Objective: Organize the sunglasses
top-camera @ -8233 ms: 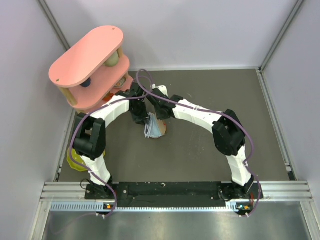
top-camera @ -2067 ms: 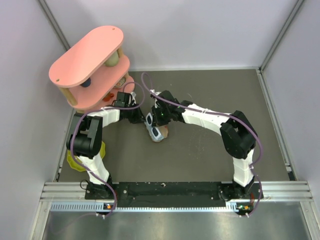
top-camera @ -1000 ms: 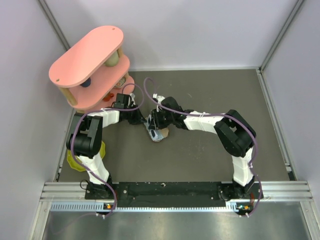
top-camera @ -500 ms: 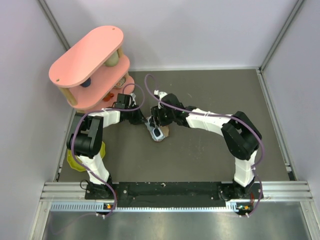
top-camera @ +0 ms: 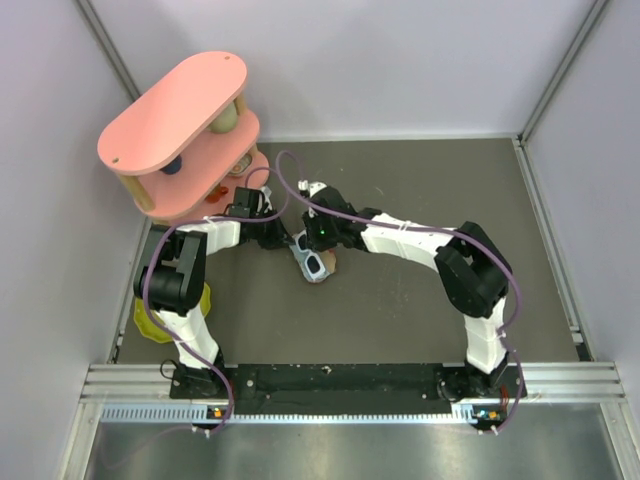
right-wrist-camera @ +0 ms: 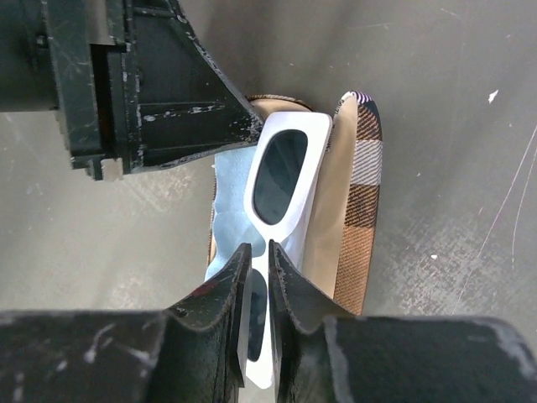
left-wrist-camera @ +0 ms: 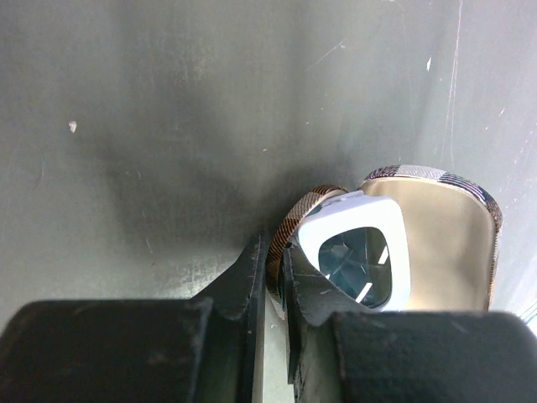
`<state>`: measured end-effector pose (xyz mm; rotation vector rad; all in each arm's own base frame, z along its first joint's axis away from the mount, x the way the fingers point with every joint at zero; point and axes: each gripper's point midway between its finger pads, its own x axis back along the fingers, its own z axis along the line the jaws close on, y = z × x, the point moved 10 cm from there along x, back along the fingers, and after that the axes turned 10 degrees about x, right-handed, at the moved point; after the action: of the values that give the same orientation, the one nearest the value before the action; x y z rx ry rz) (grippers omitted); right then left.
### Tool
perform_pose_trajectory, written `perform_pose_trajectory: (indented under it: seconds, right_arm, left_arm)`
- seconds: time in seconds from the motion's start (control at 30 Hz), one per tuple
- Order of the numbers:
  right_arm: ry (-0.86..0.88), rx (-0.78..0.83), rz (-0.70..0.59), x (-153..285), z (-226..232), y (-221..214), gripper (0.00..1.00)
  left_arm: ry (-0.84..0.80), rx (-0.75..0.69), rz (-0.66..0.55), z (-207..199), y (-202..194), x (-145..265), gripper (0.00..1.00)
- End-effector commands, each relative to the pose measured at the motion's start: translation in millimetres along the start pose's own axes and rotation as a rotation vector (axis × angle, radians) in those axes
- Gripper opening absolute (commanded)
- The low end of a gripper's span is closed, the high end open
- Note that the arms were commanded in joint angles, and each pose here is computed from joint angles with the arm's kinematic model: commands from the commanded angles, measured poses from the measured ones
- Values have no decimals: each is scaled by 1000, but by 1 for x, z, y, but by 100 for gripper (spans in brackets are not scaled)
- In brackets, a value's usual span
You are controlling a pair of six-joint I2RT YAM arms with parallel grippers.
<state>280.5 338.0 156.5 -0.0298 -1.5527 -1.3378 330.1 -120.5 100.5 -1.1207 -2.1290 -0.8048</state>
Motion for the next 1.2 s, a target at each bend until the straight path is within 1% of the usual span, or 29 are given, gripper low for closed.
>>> perform_pose_trajectory:
  seconds: [0.0, 0.17, 0.33, 0.53, 0.63, 0.67, 0.7, 0.73, 0.83, 1.07, 1.17]
  right_arm:
    - [-45, 28, 24, -7, 8, 3, 10]
    - [-97, 4, 65, -14, 7, -5, 5]
    - [-61, -17, 88, -21, 9, -12, 3]
    - [-50, -30, 26, -11, 12, 1, 4]
    - [-78, -43, -11, -2, 12, 10, 10]
    - [-83, -43, -26, 3, 12, 14, 18]
    - [-92, -47, -33, 5, 11, 15, 23]
    - [-105, -45, -33, 7, 11, 15, 31]
    - [-119, -31, -43, 14, 10, 18, 39]
    - [-137, -6, -29, 15, 7, 12, 43]
    - [-136, -1, 17, 2, 8, 4, 43]
  left_arm:
    - [59, -2, 8, 12, -5, -6, 0]
    - [65, 6, 9, 13, -6, -6, 0]
    - [62, 11, 12, 13, -6, -8, 0]
    - [61, 12, 7, 13, -5, -7, 0]
    - [61, 15, 7, 12, -5, -7, 0]
    - [64, 17, 7, 13, -6, -6, 0]
    - [65, 19, 8, 13, -6, -7, 0]
    - [67, 23, 7, 14, -6, -7, 0]
    - [68, 21, 4, 14, -6, -6, 0]
    - [69, 25, 6, 14, -6, -7, 0]
    - [67, 28, 8, 14, -7, -7, 0]
